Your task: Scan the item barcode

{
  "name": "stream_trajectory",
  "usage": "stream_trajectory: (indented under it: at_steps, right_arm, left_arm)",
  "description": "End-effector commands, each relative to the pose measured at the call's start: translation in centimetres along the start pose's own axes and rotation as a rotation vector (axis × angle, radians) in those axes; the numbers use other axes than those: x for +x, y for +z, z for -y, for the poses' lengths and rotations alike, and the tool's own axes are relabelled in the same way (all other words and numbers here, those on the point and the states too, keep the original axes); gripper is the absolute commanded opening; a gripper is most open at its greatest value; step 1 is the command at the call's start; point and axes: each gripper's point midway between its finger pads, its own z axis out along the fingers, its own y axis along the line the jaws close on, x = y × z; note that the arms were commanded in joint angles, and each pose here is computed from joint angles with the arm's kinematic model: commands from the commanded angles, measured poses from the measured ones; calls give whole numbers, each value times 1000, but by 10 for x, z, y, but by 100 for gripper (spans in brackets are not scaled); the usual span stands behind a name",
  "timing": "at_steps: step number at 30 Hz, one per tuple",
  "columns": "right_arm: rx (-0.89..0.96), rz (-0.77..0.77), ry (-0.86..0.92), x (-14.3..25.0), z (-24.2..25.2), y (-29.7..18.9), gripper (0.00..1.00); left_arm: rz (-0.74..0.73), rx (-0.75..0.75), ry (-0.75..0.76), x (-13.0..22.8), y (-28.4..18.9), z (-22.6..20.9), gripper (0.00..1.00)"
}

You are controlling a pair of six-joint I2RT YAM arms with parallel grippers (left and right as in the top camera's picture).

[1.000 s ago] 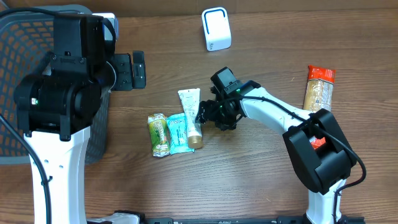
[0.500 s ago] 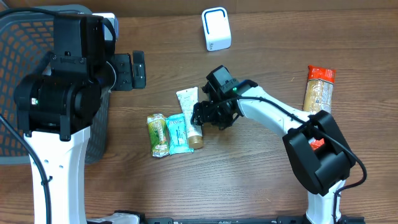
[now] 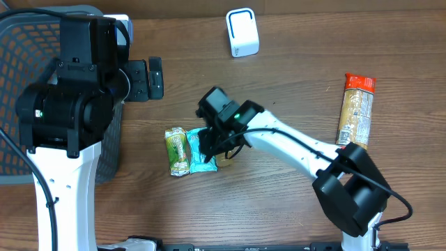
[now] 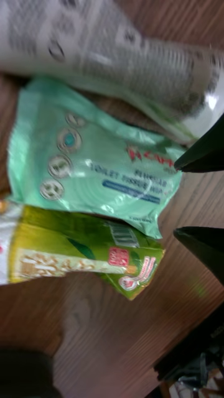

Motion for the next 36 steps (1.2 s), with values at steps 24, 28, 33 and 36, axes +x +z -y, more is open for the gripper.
stream_trajectory:
  at_steps: [24, 28, 33, 36]
  right_arm:
    - [139, 48, 448, -32, 187, -84, 38]
    - [-25, 69, 404, -43, 142, -91, 46]
    - [-44, 59, 519, -42, 110, -77, 68]
    - [25, 86, 597, -43, 110, -62, 74]
  left_arm:
    - [1, 2, 13, -1, 1, 2, 100]
    - [1, 2, 13, -1, 1, 2, 100]
    - [1, 2, 13, -1, 1, 2, 100]
    - [0, 2, 13, -1, 1, 2, 100]
